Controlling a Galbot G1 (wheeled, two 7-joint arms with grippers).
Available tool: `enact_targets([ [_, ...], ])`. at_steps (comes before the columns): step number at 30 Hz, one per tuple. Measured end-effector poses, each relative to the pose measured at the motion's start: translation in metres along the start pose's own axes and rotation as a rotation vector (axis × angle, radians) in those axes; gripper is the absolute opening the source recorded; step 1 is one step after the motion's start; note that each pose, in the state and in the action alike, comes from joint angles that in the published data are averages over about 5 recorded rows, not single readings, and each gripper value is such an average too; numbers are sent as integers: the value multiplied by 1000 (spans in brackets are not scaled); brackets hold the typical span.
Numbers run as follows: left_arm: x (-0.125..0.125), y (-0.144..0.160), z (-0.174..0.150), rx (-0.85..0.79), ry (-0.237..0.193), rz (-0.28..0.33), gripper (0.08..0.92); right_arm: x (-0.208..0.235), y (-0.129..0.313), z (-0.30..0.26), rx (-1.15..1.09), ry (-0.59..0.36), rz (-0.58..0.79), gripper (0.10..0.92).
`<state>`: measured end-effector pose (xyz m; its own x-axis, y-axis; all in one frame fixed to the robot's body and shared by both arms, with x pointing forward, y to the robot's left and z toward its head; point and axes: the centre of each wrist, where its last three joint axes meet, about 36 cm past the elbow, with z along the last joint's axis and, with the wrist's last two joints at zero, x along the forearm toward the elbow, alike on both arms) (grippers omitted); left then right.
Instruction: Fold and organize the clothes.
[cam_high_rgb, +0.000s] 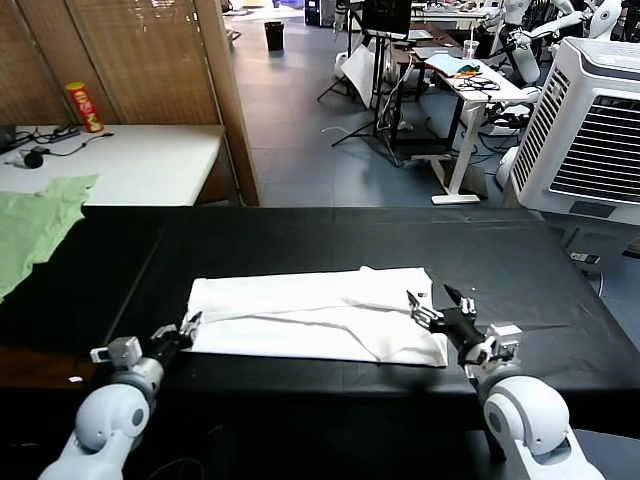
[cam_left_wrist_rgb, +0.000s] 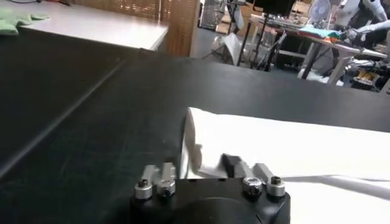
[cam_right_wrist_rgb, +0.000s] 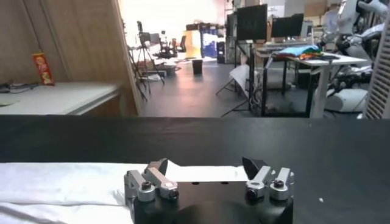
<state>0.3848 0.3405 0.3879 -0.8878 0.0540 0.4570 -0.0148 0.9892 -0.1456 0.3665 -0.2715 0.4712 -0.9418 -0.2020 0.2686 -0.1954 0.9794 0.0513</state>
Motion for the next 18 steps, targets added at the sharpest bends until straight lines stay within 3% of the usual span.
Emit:
enact_targets([
  [4,-5,-2,0,-44,0,-11,152,2,1,0,4,2,-5,798],
  [9,-6,8,1,-181,-33,-59,146,5,-1,3,4,12,5,798],
  [18,9,68,-7,-387,-77,-202,146,12,-9,7,-14,15,41,798],
])
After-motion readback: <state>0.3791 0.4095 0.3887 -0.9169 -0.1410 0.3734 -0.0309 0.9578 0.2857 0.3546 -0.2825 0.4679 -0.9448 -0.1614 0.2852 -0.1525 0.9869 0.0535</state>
